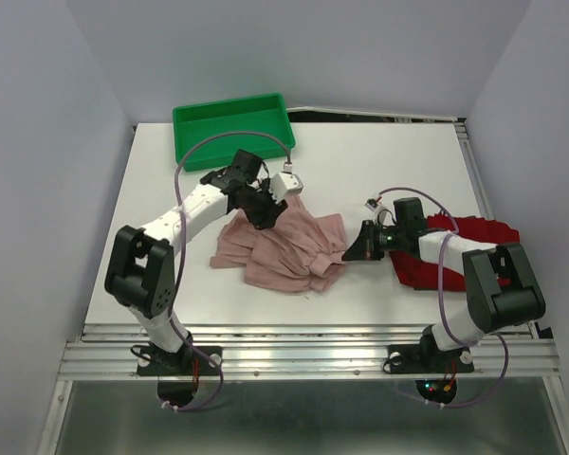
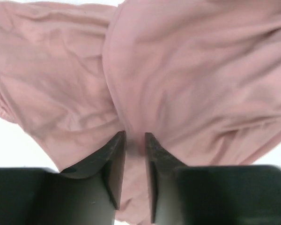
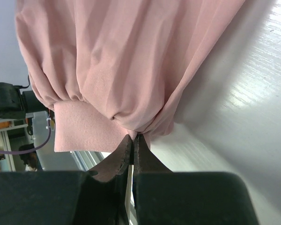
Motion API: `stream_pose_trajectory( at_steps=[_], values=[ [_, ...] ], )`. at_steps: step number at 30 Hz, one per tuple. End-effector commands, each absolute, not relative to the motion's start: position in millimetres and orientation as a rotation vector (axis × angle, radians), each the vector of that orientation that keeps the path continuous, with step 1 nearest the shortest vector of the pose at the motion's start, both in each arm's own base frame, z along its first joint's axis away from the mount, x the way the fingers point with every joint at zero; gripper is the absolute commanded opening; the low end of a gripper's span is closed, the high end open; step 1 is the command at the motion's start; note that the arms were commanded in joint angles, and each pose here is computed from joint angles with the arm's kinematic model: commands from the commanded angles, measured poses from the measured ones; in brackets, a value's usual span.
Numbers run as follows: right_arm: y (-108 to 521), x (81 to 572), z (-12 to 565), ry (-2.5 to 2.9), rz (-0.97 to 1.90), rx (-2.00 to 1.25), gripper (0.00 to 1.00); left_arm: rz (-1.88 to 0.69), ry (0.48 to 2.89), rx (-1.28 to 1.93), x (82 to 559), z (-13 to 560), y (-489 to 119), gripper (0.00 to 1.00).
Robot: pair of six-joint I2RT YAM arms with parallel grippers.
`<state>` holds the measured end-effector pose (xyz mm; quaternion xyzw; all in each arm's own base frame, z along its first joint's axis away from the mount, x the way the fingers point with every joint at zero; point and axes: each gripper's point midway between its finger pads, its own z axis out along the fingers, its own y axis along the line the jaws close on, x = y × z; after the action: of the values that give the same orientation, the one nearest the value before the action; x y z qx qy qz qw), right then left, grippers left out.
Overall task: Fold and stack the skirts
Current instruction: Fold the skirt
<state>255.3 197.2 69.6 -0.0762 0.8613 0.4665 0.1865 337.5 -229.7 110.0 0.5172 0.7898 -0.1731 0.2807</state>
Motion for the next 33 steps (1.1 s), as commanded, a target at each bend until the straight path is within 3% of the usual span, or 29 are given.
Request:
stream_pose_trajectory(
  at_steps=[1, 7, 18, 21, 25, 28, 33],
  values=[
    [198.4, 255.5, 66.4, 2.411, 1.353, -0.208, 0.01, -0.368, 2.073, 1.443, 323.7, 127.1, -203.1, 0.64],
    [199.5, 254.3, 60.4, 2.425, 1.374, -0.187, 0.01, -0.246, 1.855, 1.345, 328.2, 203.0, -236.4, 0.68],
    [197.0, 244.9, 55.2, 2.455, 1.371, -0.161, 0.01, -0.314, 1.737, 1.572, 266.1, 171.8, -348.4, 0.62],
    [196.7, 242.3, 53.5, 2.460, 1.375, -0.151, 0.01, -0.313, 1.768, 1.671, 247.3, 141.6, -358.6, 0.57],
    [195.5, 242.2, 51.1, 2.476, 1.362, -0.131, 0.01, -0.288, 1.851, 1.853, 216.7, 89.6, -345.8, 0.34],
    [195.3, 242.3, 51.9, 2.485, 1.360, -0.116, 0.01, -0.217, 1.929, 1.990, 197.1, 48.0, -303.7, 0.23],
    [202.7, 236.2, 58.5, 2.473, 1.429, -0.092, 0.02, -0.091, 1.975, 1.987, 213.3, 18.1, -260.6, 0.16]
  ],
)
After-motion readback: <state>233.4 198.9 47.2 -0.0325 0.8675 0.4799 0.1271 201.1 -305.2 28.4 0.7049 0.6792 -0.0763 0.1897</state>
